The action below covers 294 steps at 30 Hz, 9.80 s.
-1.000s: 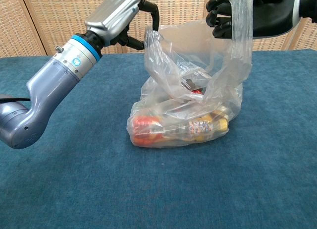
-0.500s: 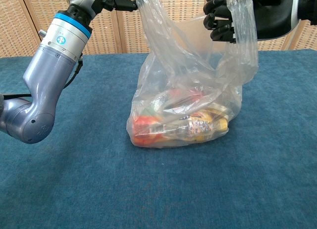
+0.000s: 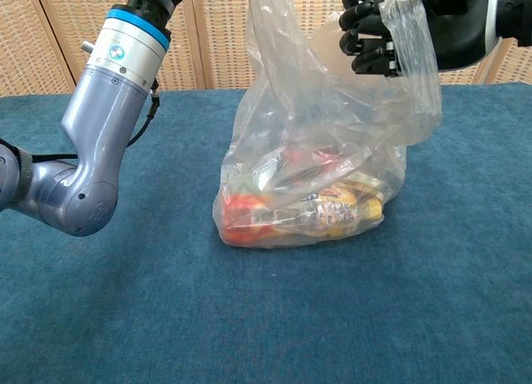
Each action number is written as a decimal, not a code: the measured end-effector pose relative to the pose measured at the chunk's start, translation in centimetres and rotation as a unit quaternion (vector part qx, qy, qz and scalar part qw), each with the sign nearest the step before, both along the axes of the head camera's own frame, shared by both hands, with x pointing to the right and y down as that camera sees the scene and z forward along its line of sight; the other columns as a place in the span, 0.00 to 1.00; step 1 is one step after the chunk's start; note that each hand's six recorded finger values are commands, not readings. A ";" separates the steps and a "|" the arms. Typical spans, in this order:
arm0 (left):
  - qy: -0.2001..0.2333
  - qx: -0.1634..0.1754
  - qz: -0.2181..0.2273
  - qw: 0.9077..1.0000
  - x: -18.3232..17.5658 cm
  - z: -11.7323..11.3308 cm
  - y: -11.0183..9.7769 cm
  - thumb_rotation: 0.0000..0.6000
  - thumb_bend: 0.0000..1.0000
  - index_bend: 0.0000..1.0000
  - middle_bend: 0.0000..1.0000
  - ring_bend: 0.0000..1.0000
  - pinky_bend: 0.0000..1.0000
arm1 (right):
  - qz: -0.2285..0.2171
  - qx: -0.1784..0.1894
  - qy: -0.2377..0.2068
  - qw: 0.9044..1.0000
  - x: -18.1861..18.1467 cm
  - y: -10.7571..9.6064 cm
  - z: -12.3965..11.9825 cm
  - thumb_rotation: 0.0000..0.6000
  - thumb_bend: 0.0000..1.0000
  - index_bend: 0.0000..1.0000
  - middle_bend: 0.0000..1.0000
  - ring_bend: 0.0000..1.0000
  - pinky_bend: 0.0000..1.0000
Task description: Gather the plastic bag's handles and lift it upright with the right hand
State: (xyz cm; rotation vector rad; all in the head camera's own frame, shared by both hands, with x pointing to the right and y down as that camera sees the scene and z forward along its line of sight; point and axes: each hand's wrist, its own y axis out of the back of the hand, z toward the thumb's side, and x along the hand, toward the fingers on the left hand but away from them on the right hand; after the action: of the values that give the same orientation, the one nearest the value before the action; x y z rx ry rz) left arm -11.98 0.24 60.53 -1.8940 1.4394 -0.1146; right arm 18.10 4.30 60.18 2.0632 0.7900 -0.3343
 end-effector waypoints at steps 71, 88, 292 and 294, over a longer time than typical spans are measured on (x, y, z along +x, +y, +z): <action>-0.083 0.070 0.005 0.994 0.3 -7.9 -3.3 1.00 0.23 0.00 0.00 0.00 0.00 | 0.117 0.028 -0.005 0.993 -4.5 -2.8 -4.4 1.00 0.35 0.52 0.56 0.28 0.25; -0.090 0.066 0.009 0.994 1.5 -7.9 -3.3 1.00 0.23 0.00 0.00 0.00 0.00 | 0.097 0.019 -0.001 0.995 -6.4 -2.0 -3.9 1.00 0.35 0.43 0.42 0.14 0.13; -0.316 -0.265 -0.218 0.885 -39.6 -5.9 14.0 1.00 0.10 0.00 0.00 0.00 0.00 | 0.109 0.189 0.131 0.967 -10.4 -7.4 -13.5 1.00 1.00 0.86 0.85 0.97 1.00; -0.313 -0.267 -0.220 0.884 -39.8 -5.9 14.0 1.00 0.10 0.00 0.00 0.00 0.00 | 0.116 0.192 0.130 0.966 -10.7 -7.8 -14.4 1.00 1.00 0.86 0.85 0.97 1.00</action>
State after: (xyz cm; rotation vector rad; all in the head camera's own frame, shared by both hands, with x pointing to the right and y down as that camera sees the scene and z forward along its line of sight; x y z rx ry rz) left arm -51.73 14.19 54.61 -1.6355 1.4104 -1.3359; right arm 7.39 -3.50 45.80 2.2787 1.3308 -0.3448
